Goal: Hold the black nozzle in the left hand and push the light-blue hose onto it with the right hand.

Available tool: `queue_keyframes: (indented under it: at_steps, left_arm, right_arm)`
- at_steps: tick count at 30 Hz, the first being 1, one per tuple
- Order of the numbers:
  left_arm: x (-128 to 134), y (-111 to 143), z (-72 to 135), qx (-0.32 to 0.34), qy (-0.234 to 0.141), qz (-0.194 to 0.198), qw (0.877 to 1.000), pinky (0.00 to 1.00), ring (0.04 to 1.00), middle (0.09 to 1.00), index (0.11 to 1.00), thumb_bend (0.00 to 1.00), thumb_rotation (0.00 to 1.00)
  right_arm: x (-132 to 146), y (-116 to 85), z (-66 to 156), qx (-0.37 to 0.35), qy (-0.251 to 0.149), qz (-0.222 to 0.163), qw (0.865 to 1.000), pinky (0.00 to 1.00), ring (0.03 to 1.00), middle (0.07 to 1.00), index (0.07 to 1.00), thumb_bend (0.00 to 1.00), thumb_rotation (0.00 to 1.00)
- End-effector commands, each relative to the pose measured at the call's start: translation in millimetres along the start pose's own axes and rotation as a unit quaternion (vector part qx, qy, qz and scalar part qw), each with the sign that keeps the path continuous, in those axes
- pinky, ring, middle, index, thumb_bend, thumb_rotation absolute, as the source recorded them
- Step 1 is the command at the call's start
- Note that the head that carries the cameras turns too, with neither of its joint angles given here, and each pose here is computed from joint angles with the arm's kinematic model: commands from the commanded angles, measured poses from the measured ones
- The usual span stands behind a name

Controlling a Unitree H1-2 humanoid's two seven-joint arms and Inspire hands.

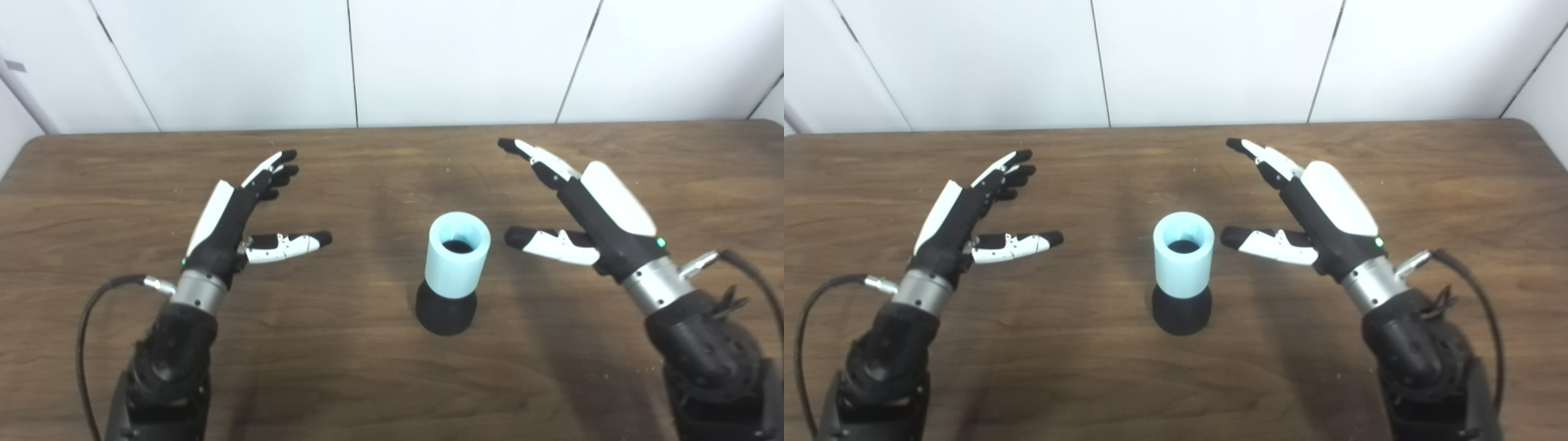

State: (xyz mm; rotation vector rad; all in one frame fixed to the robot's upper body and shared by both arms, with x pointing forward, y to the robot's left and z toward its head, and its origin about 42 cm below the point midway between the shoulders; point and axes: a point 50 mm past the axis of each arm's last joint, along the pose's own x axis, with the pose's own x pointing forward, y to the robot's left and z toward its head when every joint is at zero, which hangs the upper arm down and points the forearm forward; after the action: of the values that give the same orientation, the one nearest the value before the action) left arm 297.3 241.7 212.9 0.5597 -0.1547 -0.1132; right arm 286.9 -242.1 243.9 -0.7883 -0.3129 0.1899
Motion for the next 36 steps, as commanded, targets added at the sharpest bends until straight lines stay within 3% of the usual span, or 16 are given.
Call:
queue_keyframes:
  at_steps: [1, 6, 11, 21, 26, 36]
  left_arm:
    - [-0.5, 7.8, 8.7, -0.010, -0.023, 0.024, 0.999, 0.80, 0.870, 0.881, 0.895, 0.47, 0.57]
    - [-7.1, 0.2, 2.6, -0.061, -0.008, 0.030, 0.998, 0.83, 0.908, 0.921, 0.947, 0.42, 0.74]
    - [-8.4, -11.1, -3.4, -0.104, 0.008, 0.041, 0.994, 0.88, 0.922, 0.946, 0.957, 0.39, 0.83]
    - [-6.5, -25.1, -20.3, -0.162, 0.029, 0.060, 0.984, 0.91, 0.938, 0.953, 0.955, 0.33, 0.83]
    - [-3.7, -29.8, -31.6, -0.170, 0.038, 0.076, 0.982, 0.91, 0.937, 0.943, 0.941, 0.30, 0.81]
    - [-4.0, -32.9, -42.4, -0.177, 0.054, 0.077, 0.980, 0.92, 0.939, 0.946, 0.941, 0.31, 0.86]
  right_arm:
    - [3.4, -6.6, 1.1, 0.021, -0.008, -0.040, 0.999, 0.83, 0.909, 0.905, 0.929, 0.54, 1.00]
    - [2.1, 6.8, -9.5, 0.088, 0.029, -0.058, 0.994, 0.81, 0.885, 0.893, 0.925, 0.54, 1.00]
    - [1.7, 22.2, -14.4, 0.136, 0.059, -0.068, 0.987, 0.80, 0.883, 0.893, 0.917, 0.50, 1.00]
    - [7.9, 45.8, -29.2, 0.218, 0.103, -0.095, 0.966, 0.81, 0.881, 0.876, 0.909, 0.50, 1.00]
    - [3.9, 57.2, -35.5, 0.223, 0.113, -0.106, 0.962, 0.80, 0.881, 0.878, 0.898, 0.53, 1.00]
    - [-1.6, 68.6, -56.8, 0.259, 0.104, -0.116, 0.953, 0.85, 0.910, 0.894, 0.898, 0.56, 1.00]
